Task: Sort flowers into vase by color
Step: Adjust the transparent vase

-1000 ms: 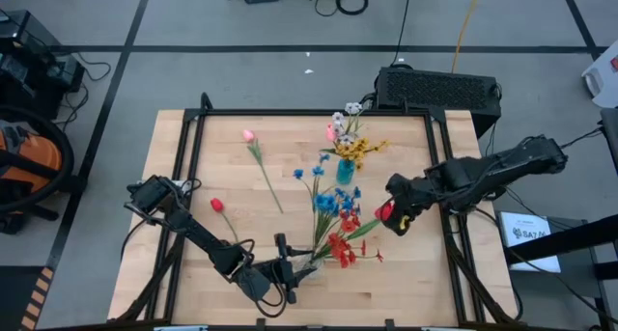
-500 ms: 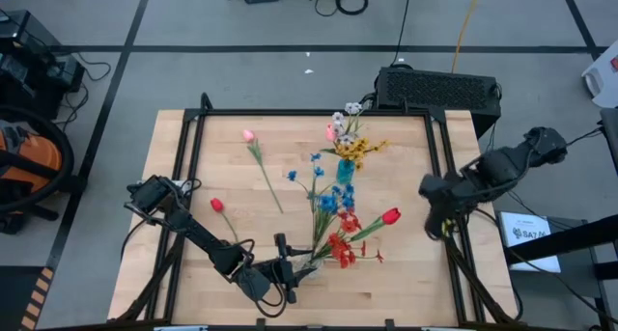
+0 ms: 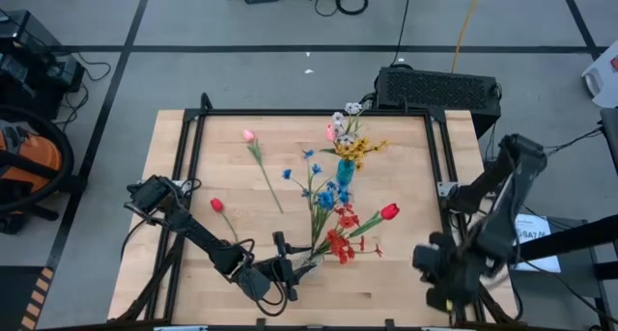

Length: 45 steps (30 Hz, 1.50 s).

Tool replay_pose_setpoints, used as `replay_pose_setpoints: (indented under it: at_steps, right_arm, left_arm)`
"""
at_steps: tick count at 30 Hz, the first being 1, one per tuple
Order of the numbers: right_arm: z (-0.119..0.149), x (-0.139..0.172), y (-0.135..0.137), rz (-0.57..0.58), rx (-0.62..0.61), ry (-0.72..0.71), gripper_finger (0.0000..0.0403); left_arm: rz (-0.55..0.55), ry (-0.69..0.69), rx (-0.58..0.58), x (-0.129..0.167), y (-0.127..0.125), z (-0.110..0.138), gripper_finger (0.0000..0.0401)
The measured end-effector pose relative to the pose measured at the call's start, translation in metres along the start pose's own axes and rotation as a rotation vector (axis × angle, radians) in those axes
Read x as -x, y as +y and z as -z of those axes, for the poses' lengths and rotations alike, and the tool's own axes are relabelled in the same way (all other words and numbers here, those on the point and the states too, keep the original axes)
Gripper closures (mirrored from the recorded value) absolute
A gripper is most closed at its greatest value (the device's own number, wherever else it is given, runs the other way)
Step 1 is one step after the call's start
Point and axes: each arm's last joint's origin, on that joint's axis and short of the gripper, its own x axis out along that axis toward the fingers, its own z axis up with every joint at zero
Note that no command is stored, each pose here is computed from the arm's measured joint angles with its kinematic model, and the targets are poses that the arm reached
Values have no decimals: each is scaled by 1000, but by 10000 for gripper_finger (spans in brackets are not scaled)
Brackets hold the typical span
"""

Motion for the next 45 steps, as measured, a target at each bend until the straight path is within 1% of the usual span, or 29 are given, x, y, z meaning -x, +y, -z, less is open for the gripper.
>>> replay_pose_setpoints:
  at_steps: [2,5,7,10,12,14,17,20,24,27,30,34,37,39,41,43,45]
  right_arm:
    - [10,-19,11,-16,-16,-124,403]
    - [17,-46,21,-34,-97,-402,403]
    - [17,-69,22,-24,-150,-559,403]
    - [13,-99,22,-23,-244,-716,403]
    - [7,-119,22,-23,-299,-784,403]
    - [-3,-137,21,4,-320,-837,402]
    - [-20,-152,22,0,-365,-874,388]
    - [-38,-164,22,4,-360,-900,360]
    - [-57,-169,26,-3,-305,-945,305]
    - [-66,-170,25,19,-272,-982,260]
    - [-72,-169,22,71,-270,-1050,217]
    - [-89,-169,13,107,-311,-1075,174]
    - [-105,-169,4,139,-328,-1086,156]
    - [-116,-169,2,108,-327,-1055,151]
    - [-124,-168,4,53,-274,-998,150]
    - [-127,-168,5,31,-217,-964,149]
    - [-129,-168,5,23,-199,-955,149]
  left_arm:
    - [-1,0,1,0,0,0,203]
    - [-5,-1,2,0,0,0,203]
    - [-6,-2,4,0,0,0,203]
    - [-7,-6,10,0,0,-1,203]
    - [-7,-7,12,0,0,-1,203]
    - [-7,-7,12,0,0,-1,203]
    - [-7,-8,14,0,0,-1,203]
    - [-7,-8,14,0,0,-1,203]
    - [-7,-8,14,0,0,-1,203]
    - [-7,-8,14,0,0,-1,202]
    - [-7,-8,14,0,0,-1,202]
    - [-9,-8,11,0,1,-1,202]
    - [-21,-7,11,-4,4,-2,202]
    - [-37,-10,23,-8,7,-2,202]
    - [-46,-14,34,-11,11,-3,202]
    - [-28,-9,31,-14,12,-3,202]
    - [-6,-6,29,-15,13,-2,202]
